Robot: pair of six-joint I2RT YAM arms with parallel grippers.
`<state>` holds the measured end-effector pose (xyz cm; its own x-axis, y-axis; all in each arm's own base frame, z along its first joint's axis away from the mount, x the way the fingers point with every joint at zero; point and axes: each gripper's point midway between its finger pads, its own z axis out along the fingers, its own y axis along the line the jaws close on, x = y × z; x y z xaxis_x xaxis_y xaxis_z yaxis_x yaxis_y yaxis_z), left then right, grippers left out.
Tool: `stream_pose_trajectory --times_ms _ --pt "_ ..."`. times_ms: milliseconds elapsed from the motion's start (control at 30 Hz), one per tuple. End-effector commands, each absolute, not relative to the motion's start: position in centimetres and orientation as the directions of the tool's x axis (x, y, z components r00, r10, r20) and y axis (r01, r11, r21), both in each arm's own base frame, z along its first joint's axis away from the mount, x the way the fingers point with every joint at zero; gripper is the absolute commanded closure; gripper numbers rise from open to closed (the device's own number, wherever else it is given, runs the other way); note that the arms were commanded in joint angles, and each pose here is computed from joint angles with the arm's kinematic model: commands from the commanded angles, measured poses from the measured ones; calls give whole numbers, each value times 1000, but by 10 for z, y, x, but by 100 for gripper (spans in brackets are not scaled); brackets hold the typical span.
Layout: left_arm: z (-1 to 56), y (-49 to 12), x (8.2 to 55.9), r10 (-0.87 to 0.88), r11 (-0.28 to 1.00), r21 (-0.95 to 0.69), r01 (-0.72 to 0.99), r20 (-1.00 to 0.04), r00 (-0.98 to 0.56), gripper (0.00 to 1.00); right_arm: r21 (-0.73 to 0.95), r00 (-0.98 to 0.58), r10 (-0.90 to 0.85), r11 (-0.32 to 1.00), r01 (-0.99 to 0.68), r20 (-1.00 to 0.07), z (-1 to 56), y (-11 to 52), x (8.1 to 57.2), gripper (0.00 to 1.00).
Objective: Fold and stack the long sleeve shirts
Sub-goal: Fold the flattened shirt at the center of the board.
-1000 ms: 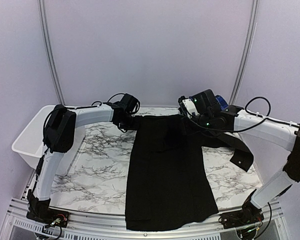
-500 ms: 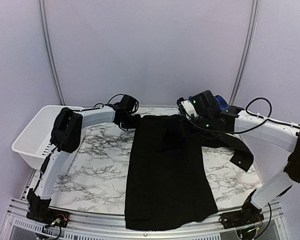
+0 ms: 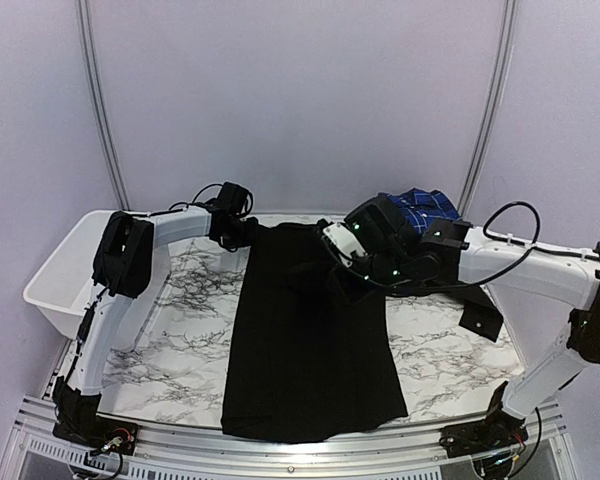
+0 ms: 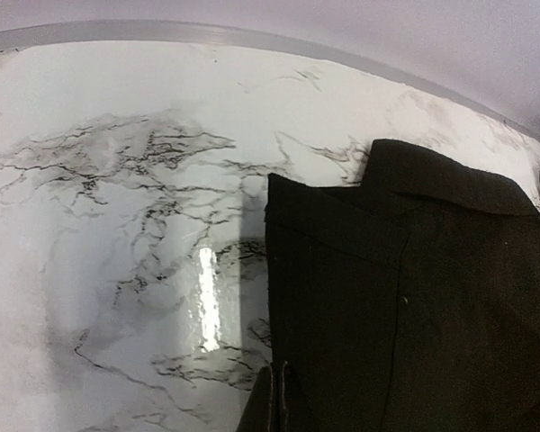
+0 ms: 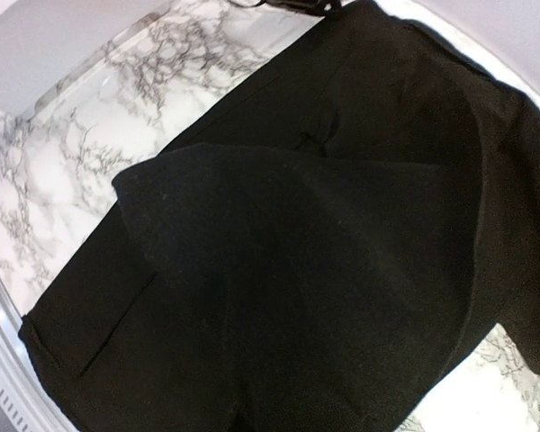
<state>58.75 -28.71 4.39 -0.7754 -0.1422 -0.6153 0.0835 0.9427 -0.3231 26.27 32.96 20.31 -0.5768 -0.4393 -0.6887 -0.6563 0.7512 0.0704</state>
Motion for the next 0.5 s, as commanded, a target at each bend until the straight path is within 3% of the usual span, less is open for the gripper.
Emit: stream_pose_trajectory --times_ms 0,67,200,300,467 --pt "27 -284 592 -171 932 -356 66 -592 -788 100 80 -570 -526 687 -722 -631 182 354 230 100" --pt "26 -285 591 -167 932 -356 68 -589 -791 98 70 -553 -580 650 -757 -598 166 366 215 100" --pt "39 -282 592 -165 933 -351 76 -607 -778 65 41 -515 -684 581 -813 -516 138 382 191 100" --pt "60 -279 593 -164 934 -348 87 -631 -758 48 20 -499 -723 559 -829 -478 129 388 189 100" --pt "92 -272 582 -164 932 -348 99 -651 -741 35 34 -485 -743 531 -847 -461 121 406 186 100"
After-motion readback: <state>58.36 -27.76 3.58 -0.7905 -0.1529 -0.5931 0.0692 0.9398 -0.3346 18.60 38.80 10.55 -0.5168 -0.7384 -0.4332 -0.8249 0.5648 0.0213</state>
